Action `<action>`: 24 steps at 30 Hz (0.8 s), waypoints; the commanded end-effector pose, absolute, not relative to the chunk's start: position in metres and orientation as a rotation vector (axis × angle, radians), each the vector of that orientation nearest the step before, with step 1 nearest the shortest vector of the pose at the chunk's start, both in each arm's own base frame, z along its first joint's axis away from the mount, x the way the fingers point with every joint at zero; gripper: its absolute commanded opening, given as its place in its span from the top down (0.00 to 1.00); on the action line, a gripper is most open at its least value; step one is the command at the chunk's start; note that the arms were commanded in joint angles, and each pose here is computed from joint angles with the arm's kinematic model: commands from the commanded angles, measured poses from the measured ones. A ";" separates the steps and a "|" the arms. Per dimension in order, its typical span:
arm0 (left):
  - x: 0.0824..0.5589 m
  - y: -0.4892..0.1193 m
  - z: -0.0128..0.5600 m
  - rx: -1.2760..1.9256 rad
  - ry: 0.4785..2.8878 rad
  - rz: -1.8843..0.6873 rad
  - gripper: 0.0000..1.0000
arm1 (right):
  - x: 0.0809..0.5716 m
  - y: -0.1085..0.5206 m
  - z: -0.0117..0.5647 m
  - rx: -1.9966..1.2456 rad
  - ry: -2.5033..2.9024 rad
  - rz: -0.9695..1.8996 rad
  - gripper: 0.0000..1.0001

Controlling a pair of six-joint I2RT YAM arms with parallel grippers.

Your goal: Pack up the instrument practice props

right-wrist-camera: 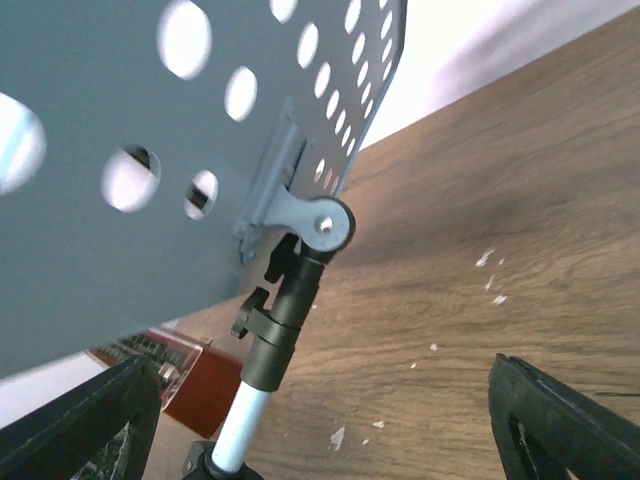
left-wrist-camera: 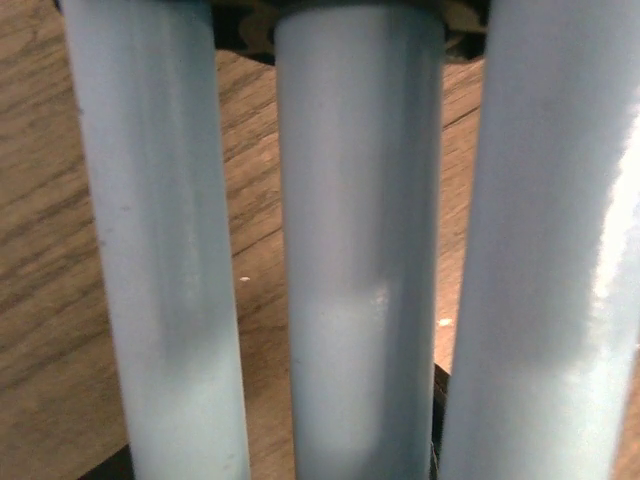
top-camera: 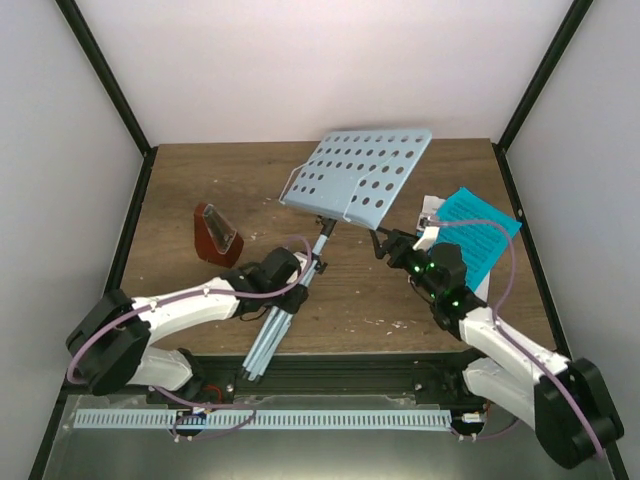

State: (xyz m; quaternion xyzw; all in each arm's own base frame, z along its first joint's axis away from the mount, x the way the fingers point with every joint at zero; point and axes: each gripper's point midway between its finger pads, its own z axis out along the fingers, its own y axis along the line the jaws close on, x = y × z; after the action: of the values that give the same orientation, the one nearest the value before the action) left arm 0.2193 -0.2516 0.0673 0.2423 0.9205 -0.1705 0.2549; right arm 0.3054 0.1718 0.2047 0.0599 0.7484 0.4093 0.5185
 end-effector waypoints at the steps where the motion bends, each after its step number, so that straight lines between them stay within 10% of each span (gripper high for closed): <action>1: 0.284 -0.293 0.173 0.712 2.064 -0.438 1.00 | 0.299 0.138 0.191 0.227 1.847 0.770 0.09; 24: 0.369 -0.285 0.122 0.926 2.225 0.032 1.00 | 0.252 0.061 0.205 0.386 1.669 0.537 0.00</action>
State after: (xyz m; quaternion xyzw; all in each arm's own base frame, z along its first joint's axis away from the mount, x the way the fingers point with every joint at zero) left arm 0.3110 -0.2493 0.0500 0.3846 0.8989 0.0190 0.2089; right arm 0.2536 0.0696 0.2051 0.1643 0.7285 0.2555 0.6140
